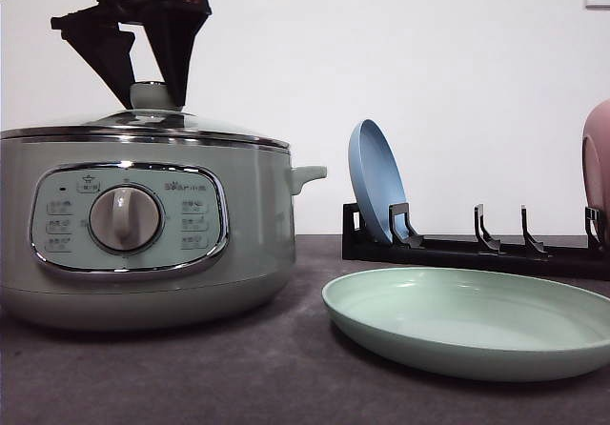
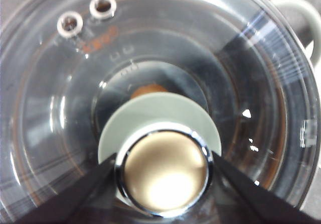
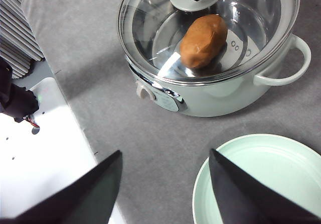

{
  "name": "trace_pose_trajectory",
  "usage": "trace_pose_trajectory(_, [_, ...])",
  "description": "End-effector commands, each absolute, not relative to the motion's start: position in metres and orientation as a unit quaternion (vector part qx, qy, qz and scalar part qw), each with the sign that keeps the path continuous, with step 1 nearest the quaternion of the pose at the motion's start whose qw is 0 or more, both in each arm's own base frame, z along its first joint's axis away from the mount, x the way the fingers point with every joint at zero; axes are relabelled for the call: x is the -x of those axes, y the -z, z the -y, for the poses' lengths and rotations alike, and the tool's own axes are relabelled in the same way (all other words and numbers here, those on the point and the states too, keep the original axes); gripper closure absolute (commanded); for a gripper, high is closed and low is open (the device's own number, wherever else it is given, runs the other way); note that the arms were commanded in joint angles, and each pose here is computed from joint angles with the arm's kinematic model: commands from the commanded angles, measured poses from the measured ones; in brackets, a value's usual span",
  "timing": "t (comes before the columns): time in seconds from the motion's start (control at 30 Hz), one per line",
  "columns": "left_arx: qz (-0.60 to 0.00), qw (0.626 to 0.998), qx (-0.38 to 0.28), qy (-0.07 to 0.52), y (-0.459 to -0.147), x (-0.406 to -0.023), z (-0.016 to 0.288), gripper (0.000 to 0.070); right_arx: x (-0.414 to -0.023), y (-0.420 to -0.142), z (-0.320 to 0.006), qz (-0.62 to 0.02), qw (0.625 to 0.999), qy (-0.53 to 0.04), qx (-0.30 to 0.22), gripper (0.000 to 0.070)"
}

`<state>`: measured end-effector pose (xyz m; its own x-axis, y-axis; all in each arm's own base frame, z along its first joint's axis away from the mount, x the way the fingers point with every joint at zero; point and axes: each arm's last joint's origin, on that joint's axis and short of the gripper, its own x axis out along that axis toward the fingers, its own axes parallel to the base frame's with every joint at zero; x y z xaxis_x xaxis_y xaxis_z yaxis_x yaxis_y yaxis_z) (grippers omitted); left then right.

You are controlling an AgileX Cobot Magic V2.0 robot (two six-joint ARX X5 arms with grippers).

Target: Transfer potato from steamer to green plate

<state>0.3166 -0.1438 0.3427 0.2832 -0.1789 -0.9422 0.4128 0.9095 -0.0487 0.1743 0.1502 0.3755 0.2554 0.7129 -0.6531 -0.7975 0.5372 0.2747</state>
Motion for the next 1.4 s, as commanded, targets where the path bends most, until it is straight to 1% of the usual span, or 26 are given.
trace_pose_trajectory(0.0, [-0.565, 0.795, -0.11, 0.191, -0.343, -0.321, 0.148, 0.0401, -0.176, -0.378, -0.153, -0.372, 0.79, -0.483, 0.061, 0.0359])
trace_pose_trajectory(0.1, [-0.568, 0.793, -0.111, 0.19, -0.343, -0.321, 0.148, 0.0409, -0.176, -0.378, -0.153, -0.372, 0.79, -0.483, 0.061, 0.0359])
trace_pose_trajectory(0.13, [-0.568, 0.793, -0.111, 0.19, -0.343, -0.321, 0.148, 0.0442, -0.176, -0.378, -0.153, -0.372, 0.79, -0.483, 0.061, 0.0359])
trace_pose_trajectory(0.17, [-0.568, 0.793, -0.111, 0.19, -0.343, -0.321, 0.148, 0.0489, -0.176, -0.378, -0.153, -0.372, 0.79, -0.483, 0.061, 0.0359])
trace_pose_trajectory(0.23, [-0.569, 0.792, -0.111, 0.19, -0.343, -0.32, 0.148, 0.0607, -0.176, -0.378, -0.153, -0.372, 0.79, -0.483, 0.061, 0.0359])
trace_pose_trajectory(0.3, [-0.571, 0.791, -0.112, 0.19, -0.343, -0.32, 0.148, 0.07, -0.176, -0.378, -0.153, -0.372, 0.79, -0.483, 0.061, 0.0359])
trace_pose_trajectory(0.57, [-0.574, 0.787, -0.118, 0.193, -0.344, -0.317, 0.146, 0.07, -0.176, -0.378, -0.153, -0.372, 0.791, -0.482, 0.06, 0.0359])
trace_pose_trajectory(0.7, [-0.555, 0.801, -0.114, 0.195, -0.353, -0.314, 0.143, 0.07, -0.176, -0.378, -0.153, -0.372, 0.791, -0.482, 0.06, 0.0359])
trace_pose_trajectory(0.87, [-0.517, 0.827, -0.103, 0.194, -0.373, -0.305, 0.134, 0.07, -0.176, -0.378, -0.153, -0.372, 0.791, -0.482, 0.06, 0.0359])
trace_pose_trajectory(1.1, [-0.474, 0.859, -0.083, 0.176, -0.405, -0.283, 0.107, 0.07, -0.176, -0.378, -0.153, -0.372, 0.791, -0.482, 0.06, 0.0359])
trace_pose_trajectory(1.37, [-0.428, 0.894, -0.064, 0.117, -0.436, -0.255, 0.067, 0.07, -0.176, -0.378, -0.153, -0.372, 0.791, -0.482, 0.06, 0.0359])
